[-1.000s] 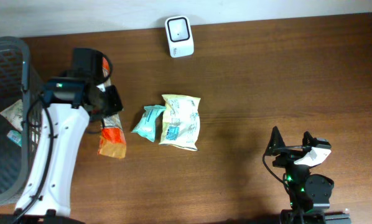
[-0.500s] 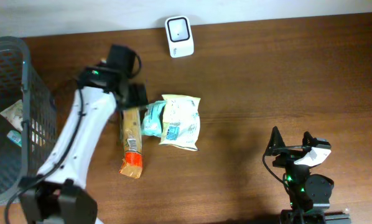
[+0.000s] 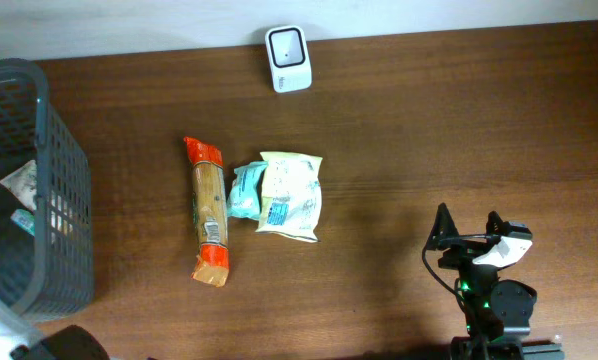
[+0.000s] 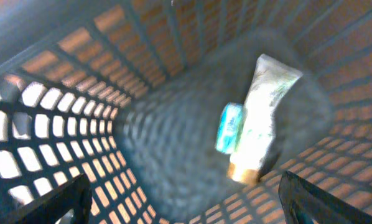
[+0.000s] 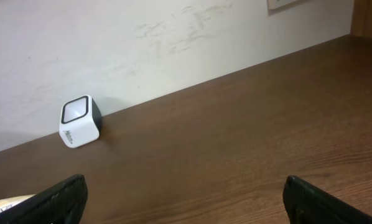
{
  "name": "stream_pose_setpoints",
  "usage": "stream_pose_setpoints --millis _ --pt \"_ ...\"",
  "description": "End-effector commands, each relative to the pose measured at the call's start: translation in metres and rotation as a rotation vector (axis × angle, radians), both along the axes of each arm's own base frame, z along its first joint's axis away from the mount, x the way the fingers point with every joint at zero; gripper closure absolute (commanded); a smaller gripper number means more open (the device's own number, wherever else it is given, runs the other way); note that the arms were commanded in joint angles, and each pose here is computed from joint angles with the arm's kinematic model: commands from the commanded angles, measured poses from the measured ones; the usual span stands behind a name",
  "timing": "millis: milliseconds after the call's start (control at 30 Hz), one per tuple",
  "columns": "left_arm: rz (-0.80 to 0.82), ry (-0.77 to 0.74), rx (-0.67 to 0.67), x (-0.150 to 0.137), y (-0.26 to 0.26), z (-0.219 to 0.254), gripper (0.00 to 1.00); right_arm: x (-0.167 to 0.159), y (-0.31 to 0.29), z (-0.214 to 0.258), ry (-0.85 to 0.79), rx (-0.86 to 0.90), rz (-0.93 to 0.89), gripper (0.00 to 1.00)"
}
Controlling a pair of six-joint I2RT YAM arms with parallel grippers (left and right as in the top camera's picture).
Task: Scan the item barcode
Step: 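Grasp the orange-capped noodle package, place it left of the tissues, then grasp the small teal box from the basket, place it right of bag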
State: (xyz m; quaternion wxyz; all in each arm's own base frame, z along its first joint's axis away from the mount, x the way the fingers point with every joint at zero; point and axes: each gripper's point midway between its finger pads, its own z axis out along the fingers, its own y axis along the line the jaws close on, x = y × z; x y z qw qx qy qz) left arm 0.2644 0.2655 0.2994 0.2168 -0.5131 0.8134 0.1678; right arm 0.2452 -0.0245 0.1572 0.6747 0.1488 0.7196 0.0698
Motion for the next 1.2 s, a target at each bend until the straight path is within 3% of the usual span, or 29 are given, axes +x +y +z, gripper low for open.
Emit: stream_pose_setpoints --millis 0,200,267,367,500,733,767,800,833,900,1000,1100,1167 --pt "0.034 0.046 -0.066 -0.003 0.009 -0.052 0.12 0.000 0.000 -0.003 0.007 -0.003 -0.003 0.01" --pt "0.062 0.055 -0.105 -0.008 0.023 -0.104 0.26 0.000 0.000 -0.003 0.007 -0.003 -0.003 0.02" --pt "-0.048 0.026 -0.146 0.008 0.019 -0.123 0.28 0.000 0.000 -0.003 0.007 -0.003 -0.003 0.01" --pt "-0.089 -0.012 -0.174 0.024 0.020 -0.151 0.39 0.000 0.000 -0.003 0.007 -0.003 -0.003 0.02" --pt "-0.185 -0.036 -0.228 0.051 0.023 -0.187 0.39 0.000 0.000 -0.003 0.007 -0.003 -0.003 0.02" --pt "-0.178 0.053 -0.325 0.055 0.026 -0.258 0.38 0.000 0.000 -0.003 0.007 -0.003 -0.003 0.01" --pt "-0.176 0.070 -0.344 0.054 0.024 -0.268 0.43 0.000 0.000 -0.003 0.007 -0.003 -0.003 0.01" --pt "-0.174 0.081 -0.356 0.052 0.023 -0.273 0.55 0.000 0.000 -0.003 0.007 -0.003 -0.003 0.02" --pt "-0.173 0.088 -0.363 0.051 0.022 -0.275 0.79 0.000 0.000 -0.003 0.007 -0.003 -0.003 0.01" --pt "-0.172 0.093 -0.369 0.049 0.020 -0.273 1.00 0.000 0.000 -0.003 0.007 -0.003 -0.003 0.02" --pt "-0.176 0.071 -0.345 0.052 0.023 -0.240 1.00 0.000 0.000 -0.003 0.007 -0.003 -0.003 0.01" --pt "-0.198 -0.054 -0.225 0.063 0.030 -0.146 1.00 0.000 0.000 -0.003 0.007 -0.003 -0.003 0.01" --pt "-0.275 -0.242 -0.132 0.072 0.011 -0.047 1.00 0.000 0.000 -0.003 0.007 -0.003 -0.003 0.02"
